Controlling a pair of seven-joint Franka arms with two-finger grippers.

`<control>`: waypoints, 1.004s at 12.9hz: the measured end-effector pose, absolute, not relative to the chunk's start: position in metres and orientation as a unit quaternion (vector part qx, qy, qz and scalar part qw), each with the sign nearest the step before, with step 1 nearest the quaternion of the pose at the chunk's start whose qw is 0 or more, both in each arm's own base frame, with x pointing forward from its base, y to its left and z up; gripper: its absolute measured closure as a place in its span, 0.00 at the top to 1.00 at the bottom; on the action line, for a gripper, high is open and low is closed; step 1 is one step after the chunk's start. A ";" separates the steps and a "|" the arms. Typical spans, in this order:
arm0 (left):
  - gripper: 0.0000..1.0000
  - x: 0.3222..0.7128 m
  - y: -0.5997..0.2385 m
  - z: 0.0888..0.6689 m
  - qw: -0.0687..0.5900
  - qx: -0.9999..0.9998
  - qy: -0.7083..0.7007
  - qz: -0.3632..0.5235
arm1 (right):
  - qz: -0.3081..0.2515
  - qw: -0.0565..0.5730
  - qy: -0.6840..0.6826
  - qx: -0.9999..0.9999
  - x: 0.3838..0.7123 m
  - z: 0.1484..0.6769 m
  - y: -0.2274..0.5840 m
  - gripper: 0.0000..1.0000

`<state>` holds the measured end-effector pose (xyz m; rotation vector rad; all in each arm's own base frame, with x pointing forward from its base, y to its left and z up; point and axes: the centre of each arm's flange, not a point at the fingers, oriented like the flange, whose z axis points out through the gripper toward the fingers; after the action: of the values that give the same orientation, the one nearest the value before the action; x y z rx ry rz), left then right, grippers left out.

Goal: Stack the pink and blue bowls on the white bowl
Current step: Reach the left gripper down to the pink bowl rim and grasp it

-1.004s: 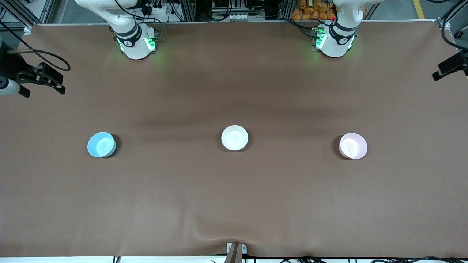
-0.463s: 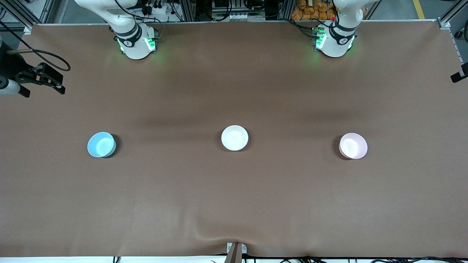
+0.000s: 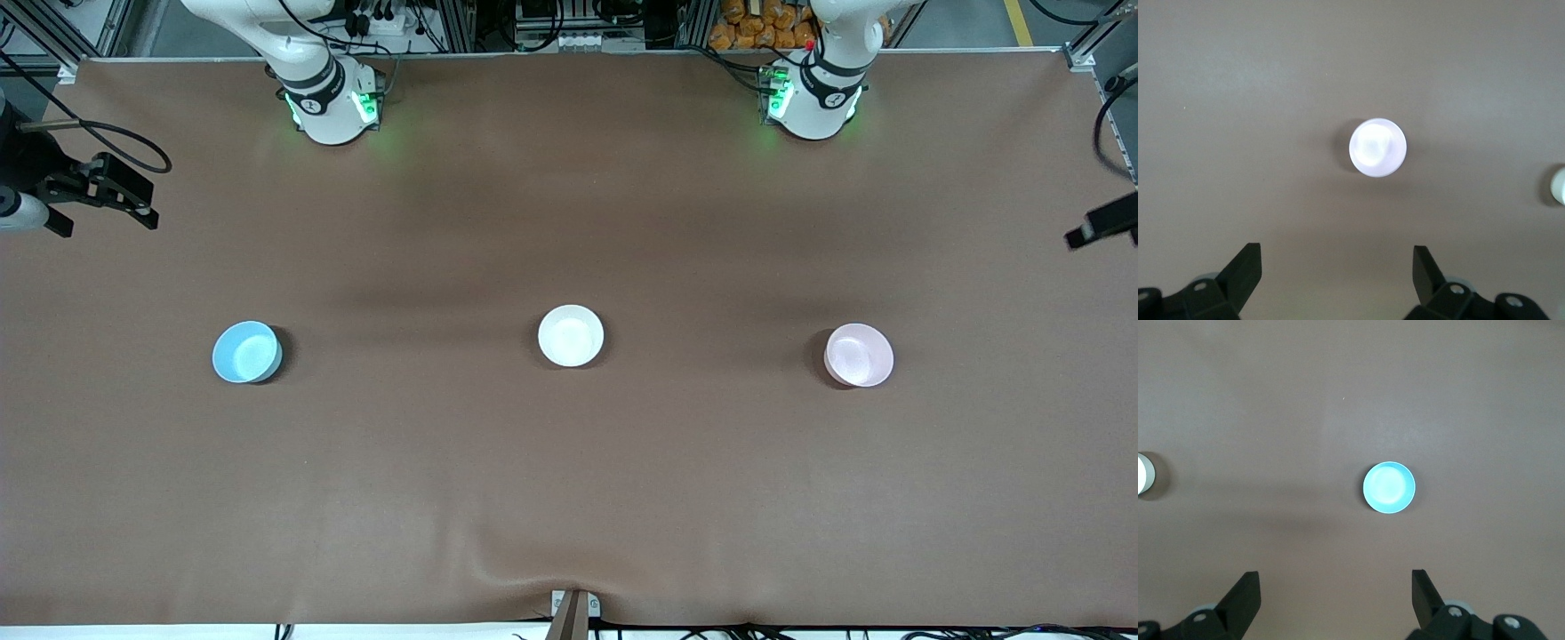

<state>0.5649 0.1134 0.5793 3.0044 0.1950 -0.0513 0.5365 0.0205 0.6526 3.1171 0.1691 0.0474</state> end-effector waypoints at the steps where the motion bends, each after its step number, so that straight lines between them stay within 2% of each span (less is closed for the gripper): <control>1: 1.00 0.578 0.103 0.561 0.055 0.996 0.065 -0.017 | 0.015 0.010 0.054 0.998 0.537 0.653 0.020 1.00; 5: 1.00 0.611 0.084 0.460 0.045 0.997 0.061 0.013 | 0.015 0.010 0.054 0.998 0.537 0.652 0.021 1.00; 13: 1.00 0.610 0.070 0.305 0.053 0.997 0.060 0.008 | 0.015 0.010 0.054 0.998 0.537 0.652 0.021 1.00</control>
<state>0.6097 0.0697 0.3051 3.0298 0.1833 0.0237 0.5367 0.0206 0.6524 3.1171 0.1694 0.0464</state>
